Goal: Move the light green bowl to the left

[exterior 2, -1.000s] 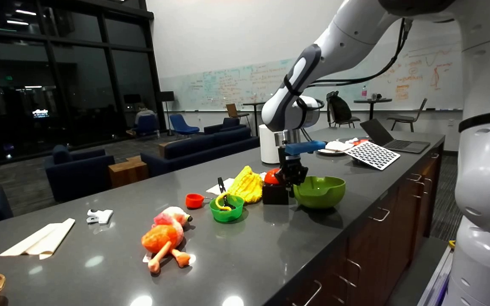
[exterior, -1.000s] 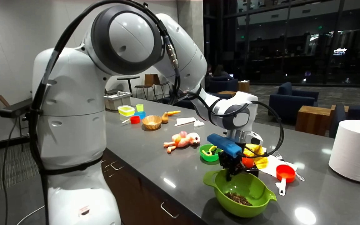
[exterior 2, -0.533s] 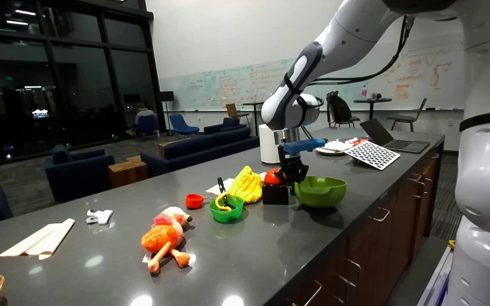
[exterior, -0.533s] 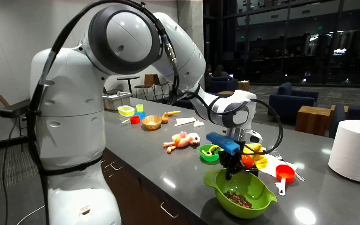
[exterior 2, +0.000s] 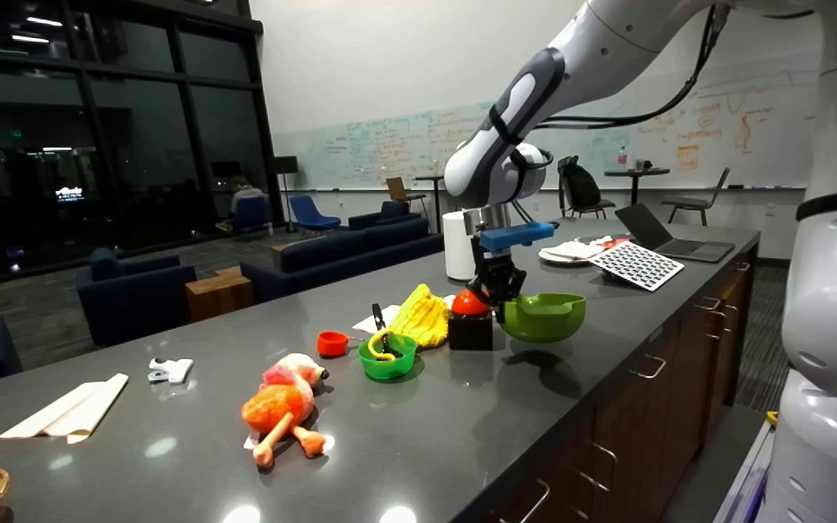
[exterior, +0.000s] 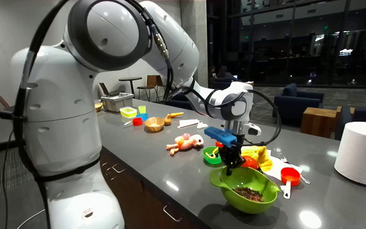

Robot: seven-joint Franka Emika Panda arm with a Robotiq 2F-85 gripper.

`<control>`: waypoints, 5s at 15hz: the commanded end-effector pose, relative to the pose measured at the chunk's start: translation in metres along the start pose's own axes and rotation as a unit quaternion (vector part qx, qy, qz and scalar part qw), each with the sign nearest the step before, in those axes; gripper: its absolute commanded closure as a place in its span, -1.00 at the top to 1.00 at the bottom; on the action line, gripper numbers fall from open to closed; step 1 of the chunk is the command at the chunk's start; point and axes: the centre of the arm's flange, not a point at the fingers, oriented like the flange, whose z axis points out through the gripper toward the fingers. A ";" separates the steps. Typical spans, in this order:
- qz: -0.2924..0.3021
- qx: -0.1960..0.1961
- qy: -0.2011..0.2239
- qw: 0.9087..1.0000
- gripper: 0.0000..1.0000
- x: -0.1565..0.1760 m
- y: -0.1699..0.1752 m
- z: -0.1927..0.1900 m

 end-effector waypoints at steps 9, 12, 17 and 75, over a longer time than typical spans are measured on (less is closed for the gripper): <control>-0.049 -0.025 0.064 0.996 -0.97 -0.052 -0.040 -0.070; -0.095 -0.019 0.077 0.992 -0.97 -0.068 -0.074 -0.086; -0.190 -0.023 0.068 0.979 -0.97 -0.100 -0.137 -0.088; -0.601 0.069 -0.062 0.794 0.24 -0.139 -0.290 -0.020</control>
